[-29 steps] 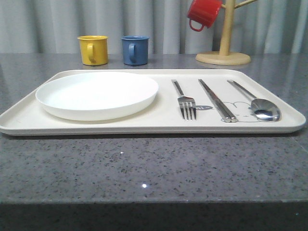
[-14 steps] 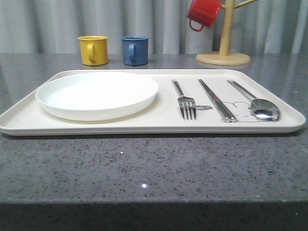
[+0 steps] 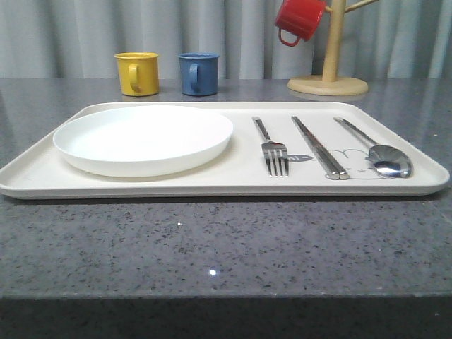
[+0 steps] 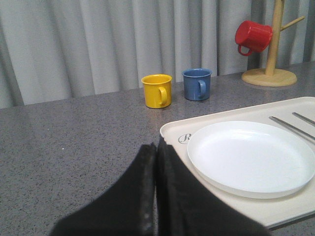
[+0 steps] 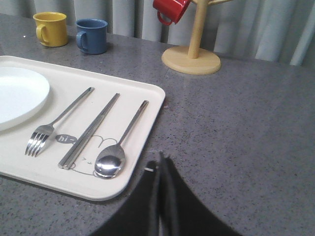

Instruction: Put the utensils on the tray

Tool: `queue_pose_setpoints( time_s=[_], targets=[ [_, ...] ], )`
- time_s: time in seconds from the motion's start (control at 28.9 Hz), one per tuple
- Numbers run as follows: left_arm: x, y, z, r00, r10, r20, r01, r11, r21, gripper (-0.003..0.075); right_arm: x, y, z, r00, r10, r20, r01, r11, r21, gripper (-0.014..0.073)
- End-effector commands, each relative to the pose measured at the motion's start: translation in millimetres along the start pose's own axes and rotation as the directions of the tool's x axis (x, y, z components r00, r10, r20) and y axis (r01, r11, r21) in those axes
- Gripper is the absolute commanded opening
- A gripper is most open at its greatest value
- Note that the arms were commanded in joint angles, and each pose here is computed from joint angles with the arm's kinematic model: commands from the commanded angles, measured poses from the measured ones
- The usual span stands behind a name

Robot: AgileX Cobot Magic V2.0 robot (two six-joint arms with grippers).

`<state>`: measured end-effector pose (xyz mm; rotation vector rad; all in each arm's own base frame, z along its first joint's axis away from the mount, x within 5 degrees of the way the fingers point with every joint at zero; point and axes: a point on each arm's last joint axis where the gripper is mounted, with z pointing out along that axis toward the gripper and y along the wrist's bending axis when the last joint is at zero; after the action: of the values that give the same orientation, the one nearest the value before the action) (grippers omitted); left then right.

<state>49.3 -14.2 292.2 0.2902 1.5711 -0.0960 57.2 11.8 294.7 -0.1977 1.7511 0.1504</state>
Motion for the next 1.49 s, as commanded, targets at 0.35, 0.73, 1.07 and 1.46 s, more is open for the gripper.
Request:
queue_pose_setpoints(
  time_s=[0.35,0.73,1.07,1.46],
  targets=[
    [-16,3,-1,0.995,-0.02,0.093,0.022,1.0,-0.019,-0.0018,-15,0,-2,0.995,-0.023,0.098,0.022,1.0,0.007,-0.0068],
    [20,4,-5,0.986,0.011,0.169,0.012,0.991,-0.136,-0.0018,-15,0,-2,0.995,-0.023,0.098,0.022,1.0,0.007,-0.0068],
    [82,5,4,0.995,0.009,0.095,0.015,0.97,-0.244,-0.0018,-15,0,-2,0.995,-0.023,0.098,0.022,1.0,0.007,-0.0068],
    [84,4,4,0.998,0.002,0.067,0.014,0.971,-0.237,-0.0018,-15,0,-2,0.995,-0.023,0.098,0.022,1.0,0.007,-0.0068]
  ],
)
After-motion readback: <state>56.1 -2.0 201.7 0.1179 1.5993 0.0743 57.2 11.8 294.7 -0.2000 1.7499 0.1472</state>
